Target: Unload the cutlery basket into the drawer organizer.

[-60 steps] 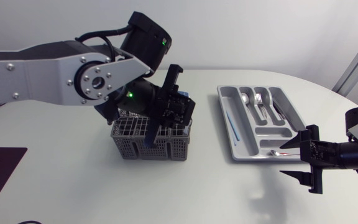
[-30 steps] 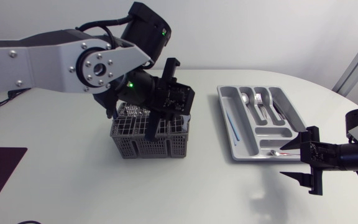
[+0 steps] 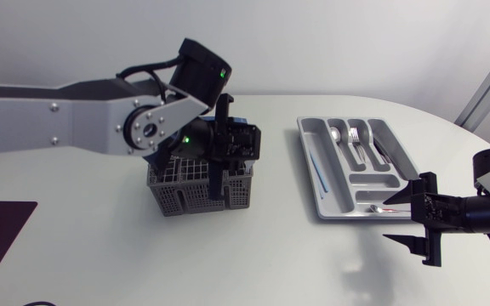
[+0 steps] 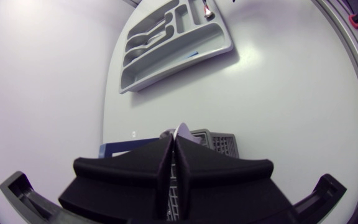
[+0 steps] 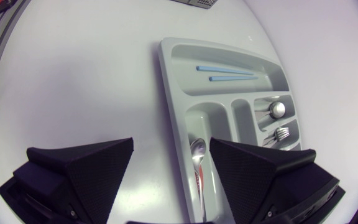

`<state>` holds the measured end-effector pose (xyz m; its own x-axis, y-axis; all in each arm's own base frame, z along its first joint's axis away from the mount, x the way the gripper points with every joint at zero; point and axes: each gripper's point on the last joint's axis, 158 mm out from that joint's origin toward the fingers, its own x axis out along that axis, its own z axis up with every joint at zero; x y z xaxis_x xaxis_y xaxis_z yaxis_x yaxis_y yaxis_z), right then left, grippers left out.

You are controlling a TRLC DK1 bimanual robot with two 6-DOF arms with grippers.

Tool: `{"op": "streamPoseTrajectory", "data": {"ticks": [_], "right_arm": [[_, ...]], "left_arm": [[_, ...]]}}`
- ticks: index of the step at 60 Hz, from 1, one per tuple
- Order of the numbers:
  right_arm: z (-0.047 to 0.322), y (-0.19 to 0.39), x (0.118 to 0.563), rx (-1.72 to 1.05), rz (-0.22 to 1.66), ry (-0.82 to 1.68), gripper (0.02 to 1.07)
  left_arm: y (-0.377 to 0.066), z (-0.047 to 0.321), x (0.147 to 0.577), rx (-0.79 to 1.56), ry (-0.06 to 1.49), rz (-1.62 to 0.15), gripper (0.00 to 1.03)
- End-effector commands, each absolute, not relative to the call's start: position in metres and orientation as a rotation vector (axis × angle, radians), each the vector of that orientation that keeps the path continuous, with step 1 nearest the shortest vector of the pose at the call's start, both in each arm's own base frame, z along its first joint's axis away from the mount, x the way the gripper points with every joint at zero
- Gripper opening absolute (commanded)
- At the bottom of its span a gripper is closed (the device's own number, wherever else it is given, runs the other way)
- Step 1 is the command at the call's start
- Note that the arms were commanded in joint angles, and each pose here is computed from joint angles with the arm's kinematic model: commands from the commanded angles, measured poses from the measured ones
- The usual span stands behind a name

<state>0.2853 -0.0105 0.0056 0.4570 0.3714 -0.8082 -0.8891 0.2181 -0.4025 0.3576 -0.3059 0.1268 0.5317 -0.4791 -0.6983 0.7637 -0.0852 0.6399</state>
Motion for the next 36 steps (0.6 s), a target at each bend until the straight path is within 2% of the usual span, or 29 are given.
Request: {"op": "streamPoseTrajectory", "data": {"ticks": [1, 8, 36], "right_arm": [[-0.003, -0.005, 0.276, -0.974, 0.985, 0.642, 0.91], [-0.004, -0.003, 0.275, -0.969, 0.992, 0.643, 0.91], [-0.011, -0.002, 0.278, -0.956, 1.003, 0.650, 0.91]], "left_arm": [[-0.301, 0.111, 0.345, 1.358, 0.215, -1.065, 0.03], [-0.305, 0.119, 0.337, 1.426, 0.089, -1.097, 0.03], [-0.322, 0.165, 0.343, 1.475, -0.005, -1.208, 0.03]]}}
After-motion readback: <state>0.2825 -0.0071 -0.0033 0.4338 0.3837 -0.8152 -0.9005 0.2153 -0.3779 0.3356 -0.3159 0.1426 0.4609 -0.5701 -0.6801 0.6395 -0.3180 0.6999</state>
